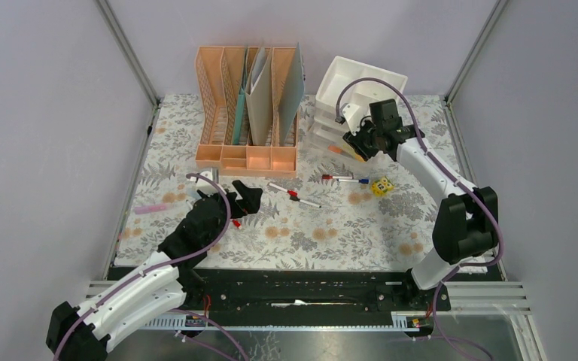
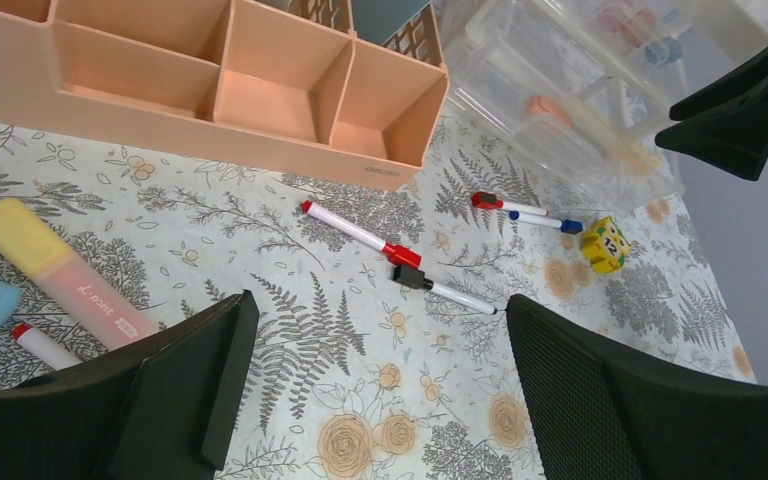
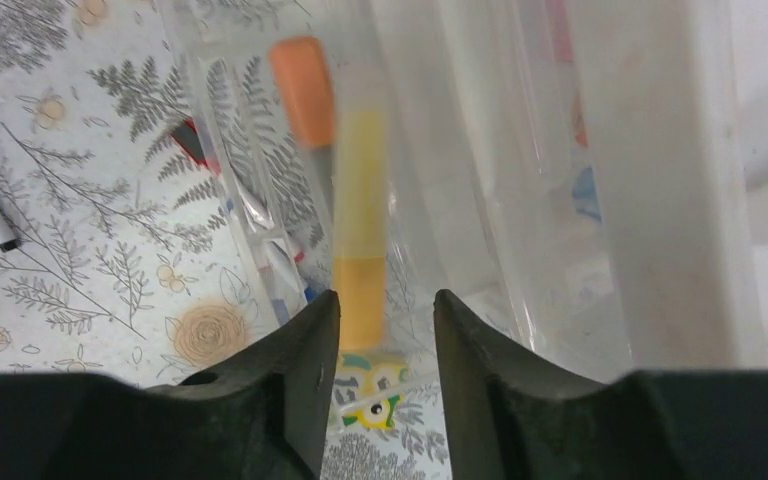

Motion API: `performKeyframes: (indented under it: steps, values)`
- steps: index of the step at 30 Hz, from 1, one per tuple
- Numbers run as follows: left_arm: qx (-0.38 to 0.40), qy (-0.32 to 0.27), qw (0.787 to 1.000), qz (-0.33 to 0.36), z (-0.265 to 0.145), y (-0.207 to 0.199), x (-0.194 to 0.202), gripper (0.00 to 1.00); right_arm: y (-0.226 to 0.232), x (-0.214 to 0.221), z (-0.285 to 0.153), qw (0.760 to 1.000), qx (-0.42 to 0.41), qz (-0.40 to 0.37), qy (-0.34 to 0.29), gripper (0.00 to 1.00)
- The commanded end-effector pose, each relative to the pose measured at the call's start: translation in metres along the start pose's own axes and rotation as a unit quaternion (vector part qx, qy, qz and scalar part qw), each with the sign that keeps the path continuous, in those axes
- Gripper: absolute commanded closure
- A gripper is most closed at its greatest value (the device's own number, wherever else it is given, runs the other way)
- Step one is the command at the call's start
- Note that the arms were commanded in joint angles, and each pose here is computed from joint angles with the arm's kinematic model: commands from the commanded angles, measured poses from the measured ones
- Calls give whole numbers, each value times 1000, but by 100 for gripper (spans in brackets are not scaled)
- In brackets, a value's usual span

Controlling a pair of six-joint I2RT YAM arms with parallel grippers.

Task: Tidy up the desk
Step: Place the stationery in the storage box.

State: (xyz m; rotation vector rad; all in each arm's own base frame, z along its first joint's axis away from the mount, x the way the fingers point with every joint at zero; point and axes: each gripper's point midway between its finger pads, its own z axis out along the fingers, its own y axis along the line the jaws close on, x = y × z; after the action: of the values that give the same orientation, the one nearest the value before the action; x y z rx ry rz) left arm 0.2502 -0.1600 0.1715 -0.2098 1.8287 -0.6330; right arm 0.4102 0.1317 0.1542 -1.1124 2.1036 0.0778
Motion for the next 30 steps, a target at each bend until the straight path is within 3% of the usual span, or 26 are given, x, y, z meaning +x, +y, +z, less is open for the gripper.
performKeyframes:
  steps: [1, 9, 16, 23, 30]
  values:
    - [-8, -17, 1000, 2, -1, 4, -8, 1, -24, -1, -8, 998, 52, 0, 22, 50]
    - [-11, -18, 1000, -3, -2, 7, -9, 1, -11, -13, -16, 999, 23, 28, -7, 36]
    - [-25, -8, 1000, -11, 2, 15, -4, 1, 51, -41, -55, 987, -111, 55, -98, 22]
    - [-47, 3, 999, -27, 12, 28, -2, 1, 107, -39, -89, 963, -208, 50, -162, 17]
    - [-106, 22, 992, -61, 26, 57, 3, 5, 115, -30, -96, 952, -226, 59, -197, 15]
